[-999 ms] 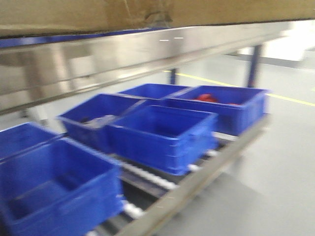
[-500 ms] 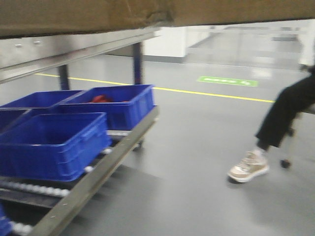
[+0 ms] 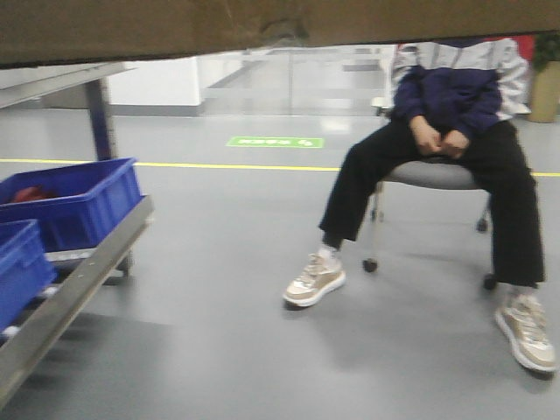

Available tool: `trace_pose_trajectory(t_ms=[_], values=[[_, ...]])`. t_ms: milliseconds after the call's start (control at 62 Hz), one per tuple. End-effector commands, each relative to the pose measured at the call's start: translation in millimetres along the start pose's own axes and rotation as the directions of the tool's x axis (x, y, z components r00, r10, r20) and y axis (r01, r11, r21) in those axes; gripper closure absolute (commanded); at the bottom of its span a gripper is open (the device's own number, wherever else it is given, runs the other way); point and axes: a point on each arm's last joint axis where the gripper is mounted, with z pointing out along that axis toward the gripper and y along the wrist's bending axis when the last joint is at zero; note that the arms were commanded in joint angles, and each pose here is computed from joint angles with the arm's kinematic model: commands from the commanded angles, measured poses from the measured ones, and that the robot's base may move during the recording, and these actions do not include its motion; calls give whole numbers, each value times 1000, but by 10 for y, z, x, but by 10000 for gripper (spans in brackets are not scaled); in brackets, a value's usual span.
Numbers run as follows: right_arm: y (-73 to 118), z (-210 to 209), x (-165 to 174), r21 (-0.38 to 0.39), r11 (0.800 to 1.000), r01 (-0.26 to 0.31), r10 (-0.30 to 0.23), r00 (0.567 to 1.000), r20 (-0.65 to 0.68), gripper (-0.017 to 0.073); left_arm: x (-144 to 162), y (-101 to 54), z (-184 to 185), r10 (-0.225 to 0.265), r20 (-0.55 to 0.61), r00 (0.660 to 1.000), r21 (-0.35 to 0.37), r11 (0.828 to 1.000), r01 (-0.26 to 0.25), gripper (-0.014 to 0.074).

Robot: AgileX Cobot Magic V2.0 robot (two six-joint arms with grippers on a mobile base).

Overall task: Grab carton from right shelf to conveyor
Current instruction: 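Hold the carton with both grippers while the base turns away from the shelf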

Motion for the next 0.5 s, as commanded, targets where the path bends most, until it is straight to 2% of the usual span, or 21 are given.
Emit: trace_pose_trajectory(t_ms=[0,484], values=[[0,-101,-52,4,999,35,-35,996,77,629,-24,13,-60,5,40,999,7,1000,-5,601],[0,-101,-52,4,999,35,-35,996,77,629,-25,14,-60,5,41,999,5,1000,-5,601]])
